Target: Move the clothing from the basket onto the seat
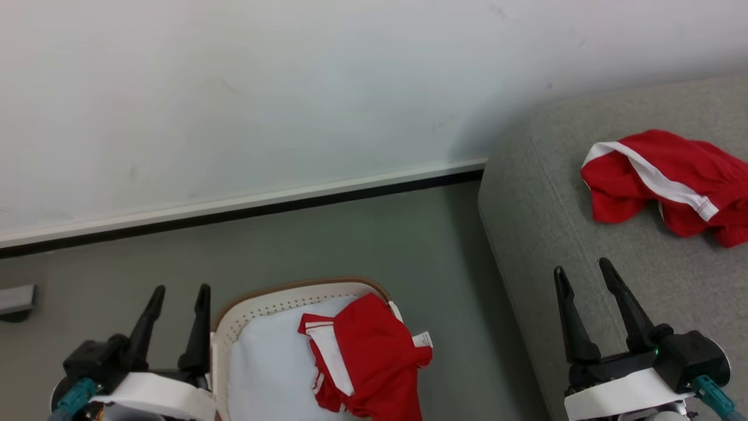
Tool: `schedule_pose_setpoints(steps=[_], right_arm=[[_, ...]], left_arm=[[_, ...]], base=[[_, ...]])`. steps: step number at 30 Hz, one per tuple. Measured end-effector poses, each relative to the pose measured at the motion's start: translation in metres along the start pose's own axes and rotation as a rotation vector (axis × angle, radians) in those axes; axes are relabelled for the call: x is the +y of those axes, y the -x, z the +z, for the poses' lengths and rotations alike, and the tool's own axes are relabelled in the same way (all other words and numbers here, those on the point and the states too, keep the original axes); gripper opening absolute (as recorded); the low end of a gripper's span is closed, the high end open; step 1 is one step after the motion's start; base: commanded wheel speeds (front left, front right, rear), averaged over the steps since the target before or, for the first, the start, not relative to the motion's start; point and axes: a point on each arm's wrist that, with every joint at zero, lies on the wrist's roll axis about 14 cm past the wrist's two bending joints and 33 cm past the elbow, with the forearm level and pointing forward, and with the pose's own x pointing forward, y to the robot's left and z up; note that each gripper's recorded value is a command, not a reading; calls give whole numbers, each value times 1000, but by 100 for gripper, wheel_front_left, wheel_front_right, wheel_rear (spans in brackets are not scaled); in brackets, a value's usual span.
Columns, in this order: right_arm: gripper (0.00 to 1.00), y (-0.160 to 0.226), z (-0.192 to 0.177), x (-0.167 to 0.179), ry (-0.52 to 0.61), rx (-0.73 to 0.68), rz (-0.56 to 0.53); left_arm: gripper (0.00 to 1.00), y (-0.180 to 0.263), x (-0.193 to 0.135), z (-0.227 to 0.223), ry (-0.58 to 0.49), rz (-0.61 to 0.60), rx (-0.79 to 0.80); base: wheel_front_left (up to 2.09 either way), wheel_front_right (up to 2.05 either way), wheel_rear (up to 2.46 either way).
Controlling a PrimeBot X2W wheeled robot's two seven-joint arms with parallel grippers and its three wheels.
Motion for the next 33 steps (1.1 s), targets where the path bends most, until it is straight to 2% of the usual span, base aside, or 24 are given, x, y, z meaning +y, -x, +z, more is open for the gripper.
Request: schedule_pose_setpoints(steps=[12, 24, 33], right_arm=[[100, -12, 0, -23, 17, -6, -60], [100, -23, -12, -57, 28, 9, -151], [100, -28, -25, -79, 24, 30, -210]], left_arm=[[100, -38, -15, -41, 7, -117, 101], [100, -69, -31, -120, 34, -252, 296], [100, -79, -34, -191, -18, -369, 478]], base=[[0, 0, 0], [0, 0, 0], [0, 0, 0]])
